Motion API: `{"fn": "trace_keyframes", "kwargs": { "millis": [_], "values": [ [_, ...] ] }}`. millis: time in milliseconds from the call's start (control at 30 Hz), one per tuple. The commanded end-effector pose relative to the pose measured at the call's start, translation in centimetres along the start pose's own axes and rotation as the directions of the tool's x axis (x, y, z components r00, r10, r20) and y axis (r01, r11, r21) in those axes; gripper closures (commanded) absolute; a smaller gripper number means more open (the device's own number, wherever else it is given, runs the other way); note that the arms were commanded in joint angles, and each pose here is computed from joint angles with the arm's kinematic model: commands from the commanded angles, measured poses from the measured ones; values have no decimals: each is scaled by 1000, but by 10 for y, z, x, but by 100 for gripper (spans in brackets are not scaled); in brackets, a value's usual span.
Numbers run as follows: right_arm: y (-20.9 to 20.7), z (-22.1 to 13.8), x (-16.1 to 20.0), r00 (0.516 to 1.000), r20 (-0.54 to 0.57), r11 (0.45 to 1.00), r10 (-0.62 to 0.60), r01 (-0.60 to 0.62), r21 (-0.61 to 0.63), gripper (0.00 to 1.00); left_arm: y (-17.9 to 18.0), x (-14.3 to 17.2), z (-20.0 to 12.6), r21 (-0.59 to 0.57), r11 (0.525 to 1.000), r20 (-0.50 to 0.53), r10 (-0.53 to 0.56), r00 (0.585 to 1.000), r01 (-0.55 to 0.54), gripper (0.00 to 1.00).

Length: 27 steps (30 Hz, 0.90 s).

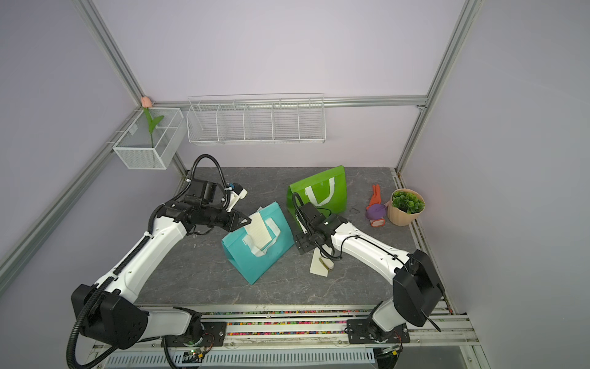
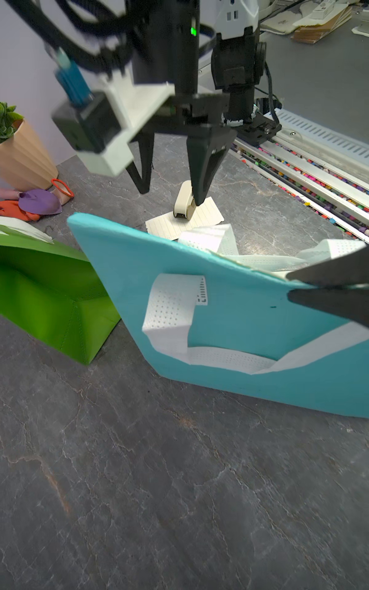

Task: Staple the receipts to the bags
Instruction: Pick up the stapler from the center of the board.

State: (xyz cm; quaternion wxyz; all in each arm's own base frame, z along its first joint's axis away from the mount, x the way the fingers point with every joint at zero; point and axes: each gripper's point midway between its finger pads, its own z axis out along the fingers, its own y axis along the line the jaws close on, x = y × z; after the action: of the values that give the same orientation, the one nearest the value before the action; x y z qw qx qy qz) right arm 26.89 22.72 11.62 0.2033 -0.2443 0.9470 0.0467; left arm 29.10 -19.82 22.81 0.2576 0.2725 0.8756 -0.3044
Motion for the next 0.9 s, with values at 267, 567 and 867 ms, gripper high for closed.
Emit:
{"fn": "trace_keyframes", "kwargs": {
  "millis": [267,567,867],
  "values": [
    [-41,38,48,985,-164,988,63,-39,147,20,-4,6,-7,-9,999,-12,33,999,-33,100],
    [-37,43,78,966,-241,990,99,-70,124,27,-4,8,-7,-11,999,-12,30,999,-30,100],
    [-38,56,92,952,-288,989,107,-71,131,38,-4,8,-8,-16,999,-11,30,999,-30,100]
  ]
}}
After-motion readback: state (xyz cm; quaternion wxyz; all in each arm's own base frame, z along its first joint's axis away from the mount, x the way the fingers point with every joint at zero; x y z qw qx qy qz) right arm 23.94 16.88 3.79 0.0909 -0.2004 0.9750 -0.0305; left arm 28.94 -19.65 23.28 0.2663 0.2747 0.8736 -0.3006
